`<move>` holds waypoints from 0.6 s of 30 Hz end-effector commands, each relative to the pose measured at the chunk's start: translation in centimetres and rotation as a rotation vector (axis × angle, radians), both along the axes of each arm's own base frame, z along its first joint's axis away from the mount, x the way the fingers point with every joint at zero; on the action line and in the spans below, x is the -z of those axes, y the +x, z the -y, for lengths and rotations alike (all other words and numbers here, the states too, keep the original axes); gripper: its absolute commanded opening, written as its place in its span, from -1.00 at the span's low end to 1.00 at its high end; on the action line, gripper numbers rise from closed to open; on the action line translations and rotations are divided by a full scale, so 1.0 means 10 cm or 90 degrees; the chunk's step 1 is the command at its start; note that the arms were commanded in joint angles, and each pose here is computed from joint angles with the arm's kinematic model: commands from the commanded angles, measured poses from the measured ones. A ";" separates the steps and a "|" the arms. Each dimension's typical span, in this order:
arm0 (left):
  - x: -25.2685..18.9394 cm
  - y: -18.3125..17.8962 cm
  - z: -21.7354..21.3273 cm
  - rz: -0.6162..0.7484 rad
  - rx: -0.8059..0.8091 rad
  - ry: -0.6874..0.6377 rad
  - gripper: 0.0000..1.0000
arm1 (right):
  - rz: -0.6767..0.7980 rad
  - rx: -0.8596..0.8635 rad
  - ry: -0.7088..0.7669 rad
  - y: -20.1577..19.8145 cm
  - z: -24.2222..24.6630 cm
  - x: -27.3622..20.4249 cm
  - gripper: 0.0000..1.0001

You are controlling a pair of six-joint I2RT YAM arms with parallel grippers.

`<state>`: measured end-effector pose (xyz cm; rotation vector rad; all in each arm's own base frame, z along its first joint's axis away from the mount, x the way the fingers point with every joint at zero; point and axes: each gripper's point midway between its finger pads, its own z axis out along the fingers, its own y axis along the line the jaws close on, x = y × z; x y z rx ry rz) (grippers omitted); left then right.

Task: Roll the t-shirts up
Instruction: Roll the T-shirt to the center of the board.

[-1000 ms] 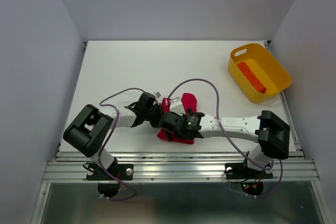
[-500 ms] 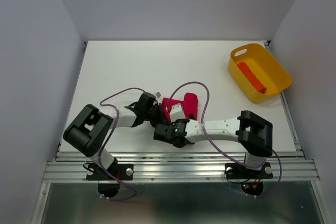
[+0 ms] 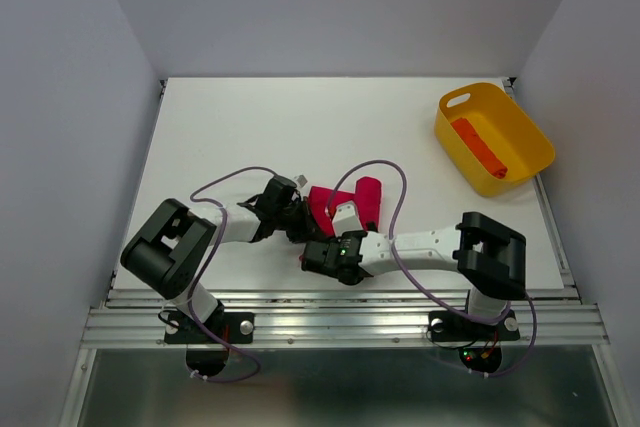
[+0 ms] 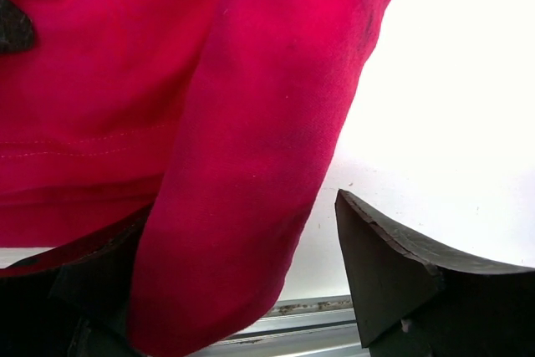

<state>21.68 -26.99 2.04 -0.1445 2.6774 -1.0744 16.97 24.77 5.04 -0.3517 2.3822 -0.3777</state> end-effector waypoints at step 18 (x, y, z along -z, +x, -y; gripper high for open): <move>0.17 0.16 -0.17 0.010 -0.023 0.035 -1.00 | 0.048 -0.032 0.011 0.07 -0.12 -0.11 -0.94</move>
